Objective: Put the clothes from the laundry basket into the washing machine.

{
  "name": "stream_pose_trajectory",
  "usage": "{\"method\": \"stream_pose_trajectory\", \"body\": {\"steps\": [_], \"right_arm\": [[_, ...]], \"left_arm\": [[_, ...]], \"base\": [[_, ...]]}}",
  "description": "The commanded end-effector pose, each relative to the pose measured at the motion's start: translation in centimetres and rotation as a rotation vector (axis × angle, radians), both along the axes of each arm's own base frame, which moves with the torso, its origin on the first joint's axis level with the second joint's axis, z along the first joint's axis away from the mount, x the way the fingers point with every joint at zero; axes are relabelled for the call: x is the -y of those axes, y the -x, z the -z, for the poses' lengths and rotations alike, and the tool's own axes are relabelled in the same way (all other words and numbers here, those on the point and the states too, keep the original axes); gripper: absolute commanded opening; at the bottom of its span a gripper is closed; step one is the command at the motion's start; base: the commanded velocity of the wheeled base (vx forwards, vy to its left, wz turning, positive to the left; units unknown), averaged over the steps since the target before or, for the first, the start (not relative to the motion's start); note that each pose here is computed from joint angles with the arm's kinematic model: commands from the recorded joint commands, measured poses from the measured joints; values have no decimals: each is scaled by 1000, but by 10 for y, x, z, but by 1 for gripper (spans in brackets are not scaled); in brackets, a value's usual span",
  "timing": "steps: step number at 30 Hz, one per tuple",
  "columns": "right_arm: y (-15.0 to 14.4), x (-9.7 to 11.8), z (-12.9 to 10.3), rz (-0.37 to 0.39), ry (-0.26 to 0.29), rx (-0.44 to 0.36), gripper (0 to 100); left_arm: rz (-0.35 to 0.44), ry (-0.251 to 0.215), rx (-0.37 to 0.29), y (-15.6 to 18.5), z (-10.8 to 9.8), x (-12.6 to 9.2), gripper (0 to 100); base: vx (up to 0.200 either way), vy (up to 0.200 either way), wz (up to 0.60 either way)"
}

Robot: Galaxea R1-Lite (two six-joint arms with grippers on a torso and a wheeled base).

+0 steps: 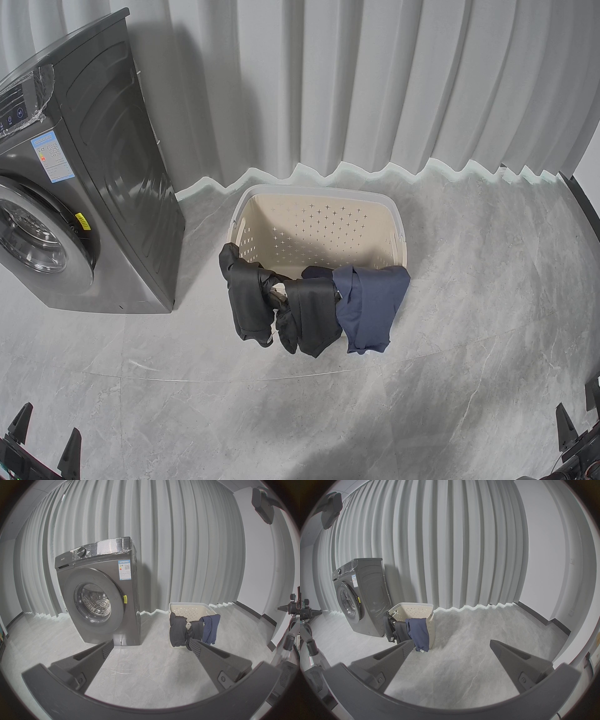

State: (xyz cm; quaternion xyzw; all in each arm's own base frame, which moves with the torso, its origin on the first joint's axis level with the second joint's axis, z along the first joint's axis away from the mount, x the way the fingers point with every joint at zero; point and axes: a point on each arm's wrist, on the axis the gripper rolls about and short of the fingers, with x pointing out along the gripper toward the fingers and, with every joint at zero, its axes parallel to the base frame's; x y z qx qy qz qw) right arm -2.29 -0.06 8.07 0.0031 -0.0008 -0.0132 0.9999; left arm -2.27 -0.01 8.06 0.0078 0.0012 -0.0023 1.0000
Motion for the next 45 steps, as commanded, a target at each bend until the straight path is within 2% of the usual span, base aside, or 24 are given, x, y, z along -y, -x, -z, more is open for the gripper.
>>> {"method": "stream_pose_trajectory", "body": {"steps": [1, 5, 17, 23, 35, 45], "right_arm": [[-1, 0, 5, 0, 0, -11, 100], [-1, 0, 5, 0, 0, -11, 100], [-1, 0, 5, 0, 0, -11, 100], [-1, 0, 5, 0, 0, -11, 100], [-1, 0, 5, 0, 0, -11, 100], [-1, 0, 5, 0, 0, -11, 100]], "left_arm": [[0, 0, -5, 0, 5, 0, 100], [0, 0, -5, 0, 5, 0, 100], [0, 0, -7, 0, 5, 0, 100], [0, 0, -5, 0, 5, 0, 100], [0, 0, -7, 0, 5, 0, 100], [1, -1, -5, 0, 5, 0, 100]], "base": [[200, 0, 0], [200, 0, 0], [0, 0, 0], [200, 0, 0], [0, 0, 0], [180, 0, 0]]}}
